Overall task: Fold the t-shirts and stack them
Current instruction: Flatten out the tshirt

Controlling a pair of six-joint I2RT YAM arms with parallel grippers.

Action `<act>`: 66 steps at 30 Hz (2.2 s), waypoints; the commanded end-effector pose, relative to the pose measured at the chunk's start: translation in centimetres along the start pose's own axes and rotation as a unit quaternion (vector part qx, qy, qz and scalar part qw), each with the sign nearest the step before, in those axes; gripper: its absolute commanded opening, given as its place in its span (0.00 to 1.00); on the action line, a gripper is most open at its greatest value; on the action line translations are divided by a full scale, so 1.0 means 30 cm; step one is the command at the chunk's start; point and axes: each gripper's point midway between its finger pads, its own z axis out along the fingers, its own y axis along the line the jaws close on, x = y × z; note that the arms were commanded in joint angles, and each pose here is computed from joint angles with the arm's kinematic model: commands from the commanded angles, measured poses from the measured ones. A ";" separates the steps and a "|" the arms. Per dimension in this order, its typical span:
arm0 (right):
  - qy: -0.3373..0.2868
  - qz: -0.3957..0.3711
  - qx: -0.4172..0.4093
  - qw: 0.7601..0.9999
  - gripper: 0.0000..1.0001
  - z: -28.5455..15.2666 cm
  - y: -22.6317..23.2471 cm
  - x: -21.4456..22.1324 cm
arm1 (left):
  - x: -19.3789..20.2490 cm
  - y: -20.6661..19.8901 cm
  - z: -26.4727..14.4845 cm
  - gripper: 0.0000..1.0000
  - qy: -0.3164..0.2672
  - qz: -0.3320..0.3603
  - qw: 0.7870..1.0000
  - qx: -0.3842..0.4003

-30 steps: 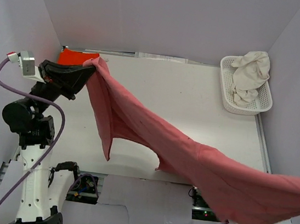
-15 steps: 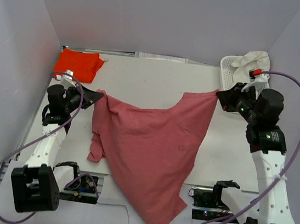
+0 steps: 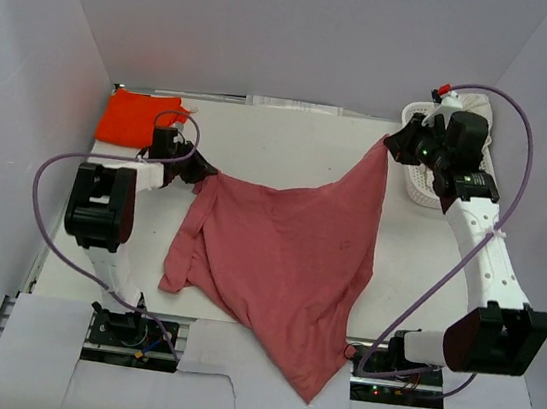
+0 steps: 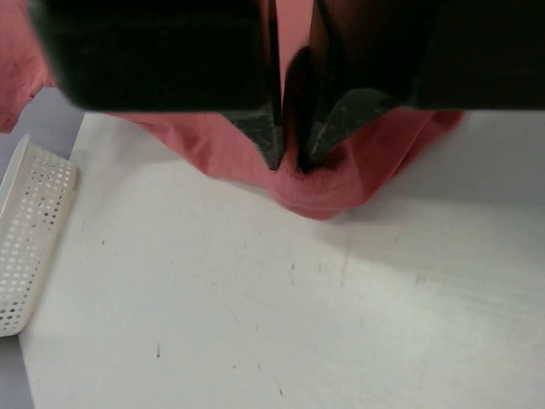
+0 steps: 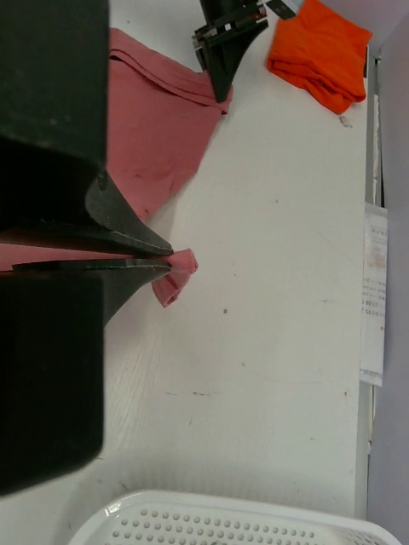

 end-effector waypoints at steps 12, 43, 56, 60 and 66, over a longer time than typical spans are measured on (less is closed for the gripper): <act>-0.015 -0.015 -0.028 0.999 0.08 0.130 -0.017 -0.040 | -0.136 -0.208 0.170 0.18 -0.009 0.074 0.994 0.084; 0.136 0.066 0.037 0.988 0.08 0.035 -0.077 0.280 | 0.666 0.187 -0.325 0.00 0.142 -0.014 0.990 -0.010; 0.138 0.069 0.023 0.988 0.08 0.022 -0.055 0.294 | 0.342 0.016 -0.466 0.98 -0.010 0.082 0.994 -0.078; 0.132 0.065 0.020 0.989 0.08 0.011 -0.047 0.283 | 0.280 -0.043 -0.474 0.98 -0.037 0.088 0.993 -0.068; 0.129 0.060 0.014 0.990 0.08 -0.001 -0.036 0.268 | 0.173 -0.050 -0.505 0.97 -0.086 0.068 0.987 -0.115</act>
